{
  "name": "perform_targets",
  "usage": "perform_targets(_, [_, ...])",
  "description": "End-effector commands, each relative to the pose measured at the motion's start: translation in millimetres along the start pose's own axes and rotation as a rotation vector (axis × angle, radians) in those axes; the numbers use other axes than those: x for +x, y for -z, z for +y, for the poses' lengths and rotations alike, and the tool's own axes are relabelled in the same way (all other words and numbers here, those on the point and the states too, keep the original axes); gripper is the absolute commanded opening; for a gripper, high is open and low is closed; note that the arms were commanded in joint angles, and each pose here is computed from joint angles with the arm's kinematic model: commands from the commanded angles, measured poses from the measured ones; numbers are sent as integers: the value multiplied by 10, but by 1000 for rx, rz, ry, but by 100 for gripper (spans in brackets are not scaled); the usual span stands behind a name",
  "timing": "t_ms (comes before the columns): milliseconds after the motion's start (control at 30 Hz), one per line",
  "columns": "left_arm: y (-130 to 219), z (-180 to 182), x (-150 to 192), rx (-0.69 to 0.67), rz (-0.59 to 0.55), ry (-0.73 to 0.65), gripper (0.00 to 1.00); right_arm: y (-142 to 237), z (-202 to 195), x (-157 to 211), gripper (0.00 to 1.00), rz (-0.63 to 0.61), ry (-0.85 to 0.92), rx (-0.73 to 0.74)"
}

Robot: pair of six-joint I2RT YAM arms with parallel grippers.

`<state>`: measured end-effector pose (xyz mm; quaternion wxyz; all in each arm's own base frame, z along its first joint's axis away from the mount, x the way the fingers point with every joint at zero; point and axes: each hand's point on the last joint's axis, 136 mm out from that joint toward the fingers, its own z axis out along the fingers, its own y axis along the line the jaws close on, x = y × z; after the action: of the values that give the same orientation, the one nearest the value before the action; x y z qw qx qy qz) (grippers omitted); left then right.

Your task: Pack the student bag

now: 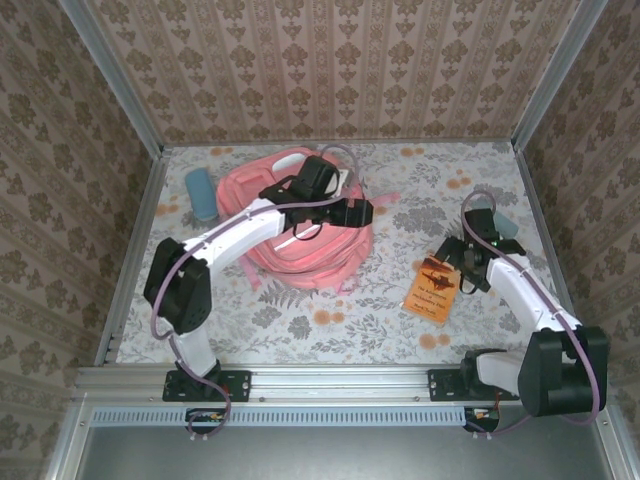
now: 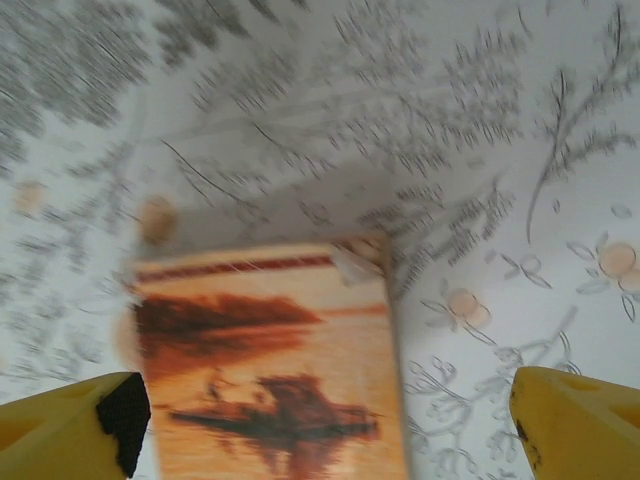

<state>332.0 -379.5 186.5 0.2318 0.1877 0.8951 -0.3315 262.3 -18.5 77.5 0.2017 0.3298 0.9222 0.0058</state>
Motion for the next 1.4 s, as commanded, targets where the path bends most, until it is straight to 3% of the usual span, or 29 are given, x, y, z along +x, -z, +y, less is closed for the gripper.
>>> perform_targets(0, [-145, -239, 5, 83, 42, 20, 90, -94, -109, 196, 93, 51, 42, 18])
perform_targets(233, [-527, -468, 271, 131, 154, 10, 82, -253, 160, 484, 73, 182, 33, -138])
perform_targets(500, [-854, -454, 608, 127, 269, 38, 66, -319, 477, 533, 55, 215, 78, -222])
perform_targets(733, [-1048, -352, 851, 85, 342, 49, 56, -286, 788, 565, 52, 253, 120, -326])
perform_targets(967, [-1256, -302, 1104, 51, 443, 35, 42, -292, 555, 524, 53, 233, 164, -193])
perform_targets(1367, [-1451, -186, 1272, 8, 499, 15, 33, -297, 596, 596, 52, 255, 190, -199])
